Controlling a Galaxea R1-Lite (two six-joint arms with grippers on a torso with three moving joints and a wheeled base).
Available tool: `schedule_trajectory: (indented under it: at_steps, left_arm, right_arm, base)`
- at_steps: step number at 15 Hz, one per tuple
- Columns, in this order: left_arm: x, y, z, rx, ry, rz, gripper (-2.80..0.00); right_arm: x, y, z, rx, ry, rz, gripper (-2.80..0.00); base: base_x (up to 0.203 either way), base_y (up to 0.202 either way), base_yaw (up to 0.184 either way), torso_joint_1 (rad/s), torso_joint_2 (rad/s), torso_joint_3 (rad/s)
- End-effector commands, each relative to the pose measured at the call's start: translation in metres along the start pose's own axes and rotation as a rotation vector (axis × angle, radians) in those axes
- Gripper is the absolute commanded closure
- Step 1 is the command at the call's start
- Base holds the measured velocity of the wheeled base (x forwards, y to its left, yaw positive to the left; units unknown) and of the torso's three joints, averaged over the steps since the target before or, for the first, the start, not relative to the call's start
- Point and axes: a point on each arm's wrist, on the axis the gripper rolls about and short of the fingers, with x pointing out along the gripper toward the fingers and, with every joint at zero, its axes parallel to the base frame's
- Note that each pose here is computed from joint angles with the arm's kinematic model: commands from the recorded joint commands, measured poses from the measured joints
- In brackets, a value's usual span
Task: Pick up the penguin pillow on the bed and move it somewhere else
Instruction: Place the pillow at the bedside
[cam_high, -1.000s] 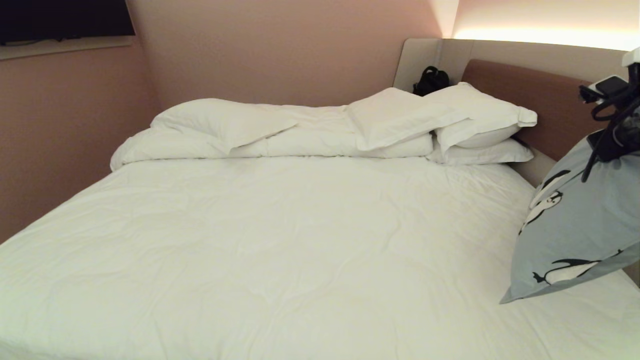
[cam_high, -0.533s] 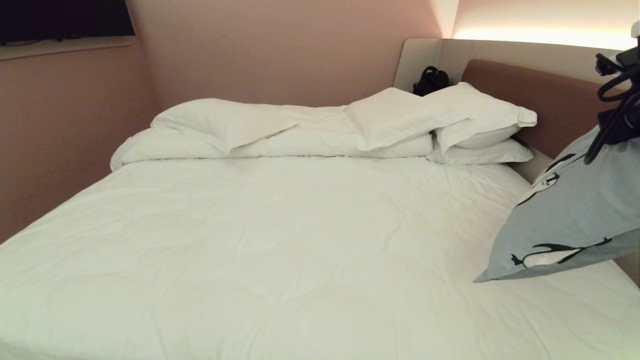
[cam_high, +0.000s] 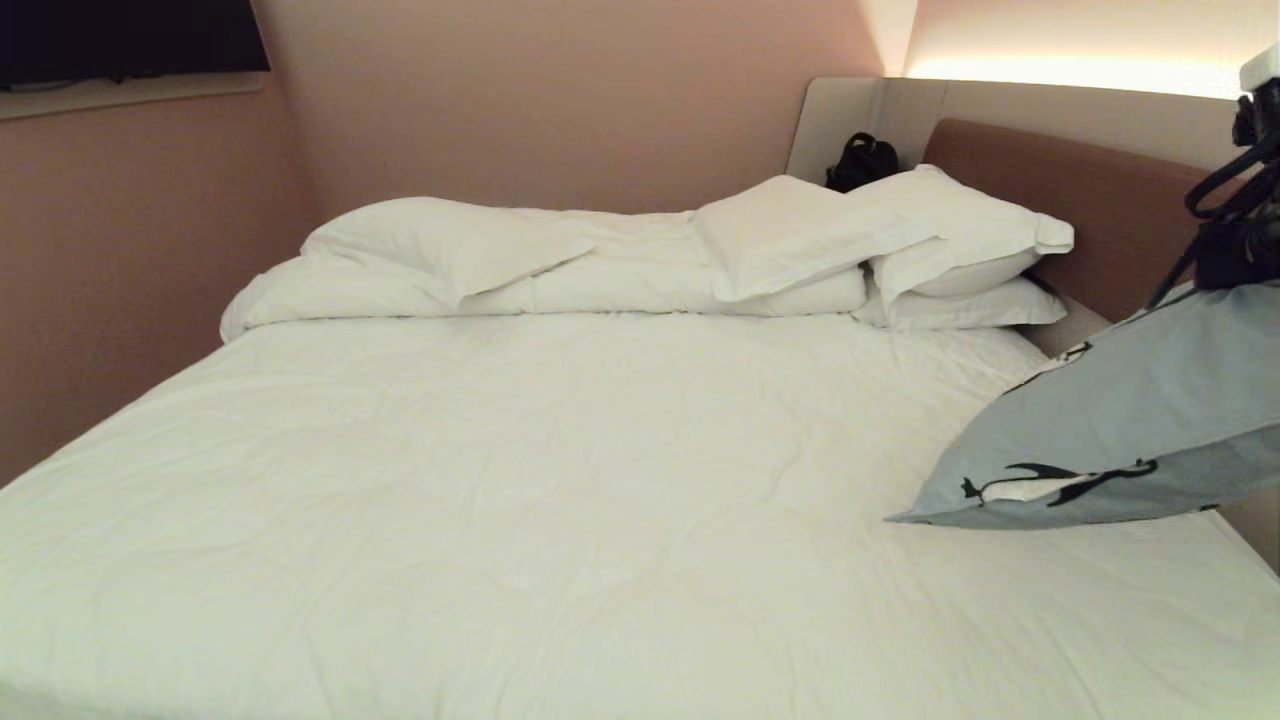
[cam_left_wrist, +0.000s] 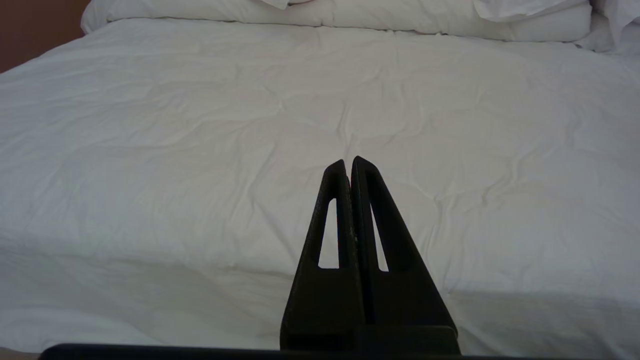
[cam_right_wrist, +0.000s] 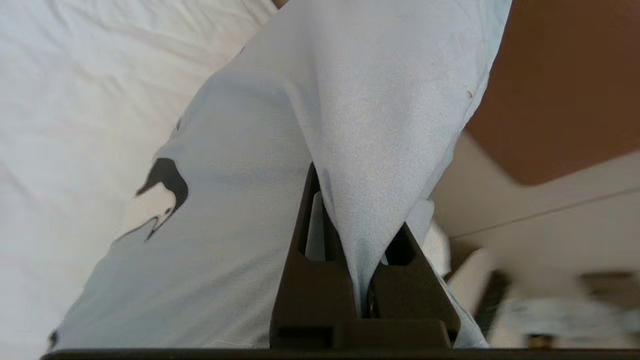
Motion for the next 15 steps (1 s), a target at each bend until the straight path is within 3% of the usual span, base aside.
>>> schedule_trajectory:
  at_steps: [1,4,8,12,15]
  left_arm:
    - [0.0,0.0,0.0,-0.002,-0.001,0.001,0.0]
    - [0.0,0.0,0.0,0.0,-0.001,0.001,0.0]
    - [0.0,0.0,0.0,-0.001,-0.001,0.0,0.0]
    - [0.0,0.0,0.0,-0.001,-0.001,0.0,0.0]
    - [0.0,0.0,0.0,-0.001,-0.001,0.0,0.0]
  right_arm:
    - [0.005,0.003,-0.002,0.335,0.014,-0.005,0.0]
    - [0.007,-0.001,-0.006,0.43,0.051,-0.026,0.0]
    - [0.01,-0.022,-0.009,0.573,0.101,-0.064,0.0]
    - [-0.005,-0.042,-0.004,0.713,0.144,0.078,0.0]
    - [-0.022,-0.055,-0.001,0.76,0.233,0.3,0.0]
  base:
    - [0.0,0.0,0.0,0.0,0.0,0.0]
    - [0.0,0.0,0.0,0.0,0.0,0.0]
    - [0.0,0.0,0.0,0.0,0.0,0.0]
    - [0.0,0.0,0.0,0.0,0.0,0.0]
    - [0.0,0.0,0.0,0.0,0.0,0.0]
